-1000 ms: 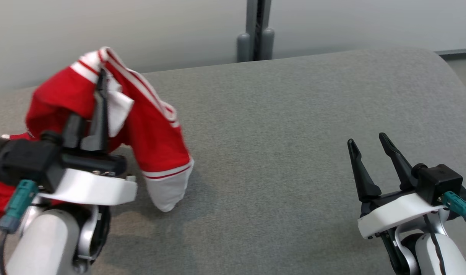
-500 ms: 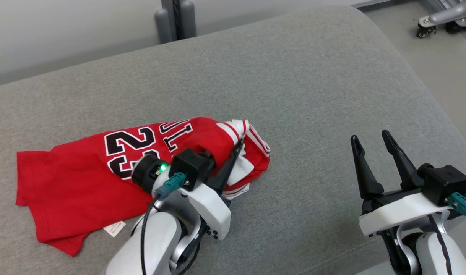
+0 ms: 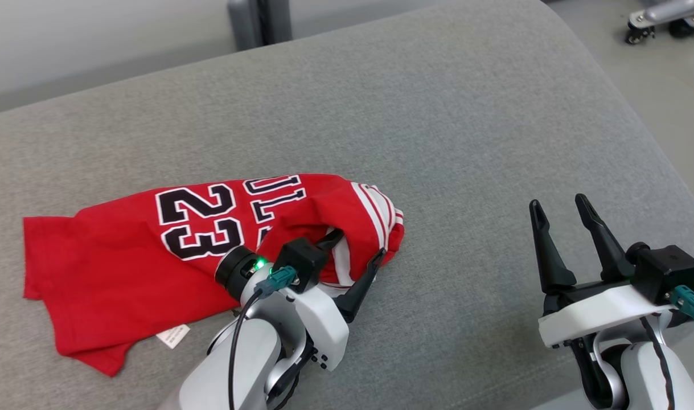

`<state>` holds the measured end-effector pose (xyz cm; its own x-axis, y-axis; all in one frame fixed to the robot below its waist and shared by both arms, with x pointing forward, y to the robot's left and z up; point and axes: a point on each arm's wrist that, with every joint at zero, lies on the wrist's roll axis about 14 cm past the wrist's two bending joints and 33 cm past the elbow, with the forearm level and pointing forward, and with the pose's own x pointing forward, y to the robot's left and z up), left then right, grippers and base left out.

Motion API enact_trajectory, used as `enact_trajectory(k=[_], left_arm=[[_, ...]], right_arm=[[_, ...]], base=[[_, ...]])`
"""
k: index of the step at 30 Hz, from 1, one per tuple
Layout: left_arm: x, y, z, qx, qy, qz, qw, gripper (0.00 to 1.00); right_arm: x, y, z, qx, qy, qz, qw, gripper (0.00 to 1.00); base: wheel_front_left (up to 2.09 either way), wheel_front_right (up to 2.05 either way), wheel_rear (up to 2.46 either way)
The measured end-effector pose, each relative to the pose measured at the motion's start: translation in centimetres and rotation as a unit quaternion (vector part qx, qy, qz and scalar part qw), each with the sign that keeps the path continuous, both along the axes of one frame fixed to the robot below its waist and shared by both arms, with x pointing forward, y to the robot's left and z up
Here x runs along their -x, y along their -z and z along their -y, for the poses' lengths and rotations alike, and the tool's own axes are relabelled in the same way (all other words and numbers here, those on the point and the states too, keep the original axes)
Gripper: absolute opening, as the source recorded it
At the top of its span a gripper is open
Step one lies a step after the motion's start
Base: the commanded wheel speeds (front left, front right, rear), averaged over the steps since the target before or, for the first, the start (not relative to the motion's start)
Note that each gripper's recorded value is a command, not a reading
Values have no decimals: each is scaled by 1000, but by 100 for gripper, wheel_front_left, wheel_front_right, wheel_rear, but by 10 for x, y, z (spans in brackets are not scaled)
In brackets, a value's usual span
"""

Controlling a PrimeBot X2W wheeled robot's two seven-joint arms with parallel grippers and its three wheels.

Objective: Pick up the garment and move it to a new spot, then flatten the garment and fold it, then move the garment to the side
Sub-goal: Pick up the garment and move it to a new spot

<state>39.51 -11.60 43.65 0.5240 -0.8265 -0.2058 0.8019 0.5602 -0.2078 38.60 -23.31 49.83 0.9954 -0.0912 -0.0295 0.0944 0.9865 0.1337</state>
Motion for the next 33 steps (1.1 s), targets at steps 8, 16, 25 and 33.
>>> enact_trajectory(k=[8, 16, 25, 33], left_arm=[[-14, -31, -55, 40, -109, 35, 993, 100], [-37, -57, -179, 47, -323, 76, 942, 100], [-10, -78, -301, 19, -470, 117, 875, 100], [30, -90, -331, 3, -498, 122, 859, 100]], right_arm=[[-5, -10, -16, 4, -26, 14, 1000, 100], [-8, -18, -40, 5, -60, 23, 998, 100], [-12, -27, -70, 7, -103, 31, 994, 100], [-4, -35, -87, 11, -128, 38, 991, 100]], base=[[0, 0, 0], [0, 0, 0], [0, 0, 0], [0, 0, 0]])
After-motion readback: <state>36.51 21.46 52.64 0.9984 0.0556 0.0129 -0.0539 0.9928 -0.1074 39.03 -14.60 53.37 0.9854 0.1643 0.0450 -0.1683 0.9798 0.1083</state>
